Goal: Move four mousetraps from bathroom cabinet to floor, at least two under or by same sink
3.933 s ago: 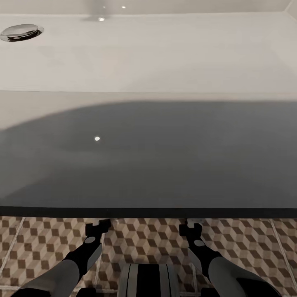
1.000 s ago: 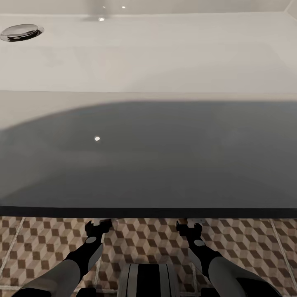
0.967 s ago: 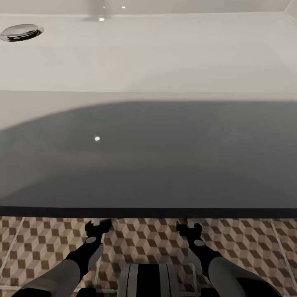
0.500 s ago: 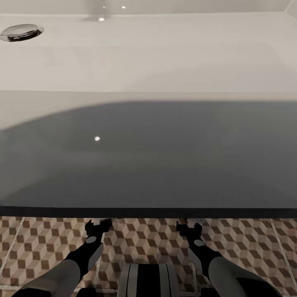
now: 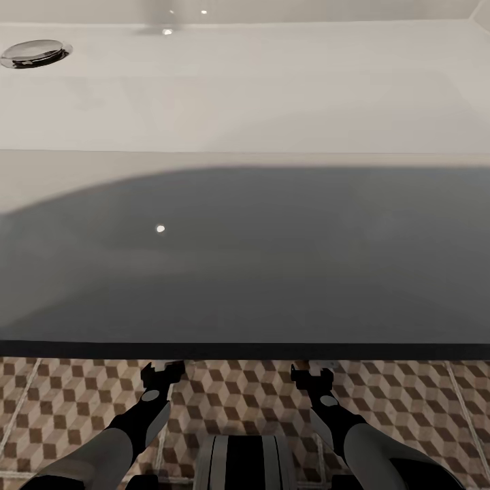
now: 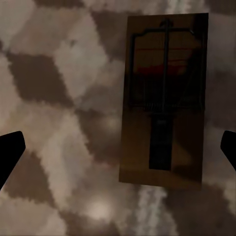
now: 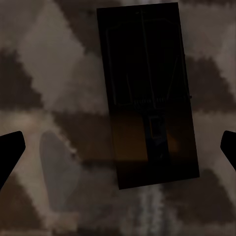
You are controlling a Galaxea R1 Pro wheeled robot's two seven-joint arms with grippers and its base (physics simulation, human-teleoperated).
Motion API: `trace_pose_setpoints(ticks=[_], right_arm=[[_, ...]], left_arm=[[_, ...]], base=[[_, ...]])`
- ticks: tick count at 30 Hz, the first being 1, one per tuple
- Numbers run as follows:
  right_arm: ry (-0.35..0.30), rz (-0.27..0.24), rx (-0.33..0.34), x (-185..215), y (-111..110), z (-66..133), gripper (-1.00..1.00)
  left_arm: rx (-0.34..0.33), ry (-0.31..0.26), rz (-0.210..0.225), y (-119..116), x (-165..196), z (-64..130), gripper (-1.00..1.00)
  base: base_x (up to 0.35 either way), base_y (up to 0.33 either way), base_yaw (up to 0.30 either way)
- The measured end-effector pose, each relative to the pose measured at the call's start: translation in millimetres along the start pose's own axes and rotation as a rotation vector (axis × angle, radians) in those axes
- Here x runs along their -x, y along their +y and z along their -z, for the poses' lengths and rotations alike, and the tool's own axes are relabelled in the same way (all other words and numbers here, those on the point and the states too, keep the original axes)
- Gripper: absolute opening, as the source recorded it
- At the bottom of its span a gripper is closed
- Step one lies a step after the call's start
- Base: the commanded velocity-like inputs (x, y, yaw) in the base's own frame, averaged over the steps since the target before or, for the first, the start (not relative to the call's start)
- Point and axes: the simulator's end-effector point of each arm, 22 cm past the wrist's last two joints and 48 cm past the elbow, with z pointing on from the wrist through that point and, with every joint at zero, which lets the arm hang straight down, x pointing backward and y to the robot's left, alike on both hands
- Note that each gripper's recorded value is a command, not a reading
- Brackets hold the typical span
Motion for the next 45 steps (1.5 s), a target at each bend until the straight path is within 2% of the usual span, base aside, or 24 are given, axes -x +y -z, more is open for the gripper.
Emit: trace_pose_setpoints(ticks=[13,45], right_arm=[[0.0,0.0,0.0,-0.2,0.0,-0.2,1.0],[-0.001,0.0,0.0,-0.1,0.1,-0.3,1.0]], left_arm=[[0.0,-0.011,0.005,-1.2,5.8,-0.6,1.0],[0.004,-0.032,0.013,-0.5,15.7,-1.7,1.0]], base=[[-0.115,0.0,0.0],[-0.337,0.0,0.0]])
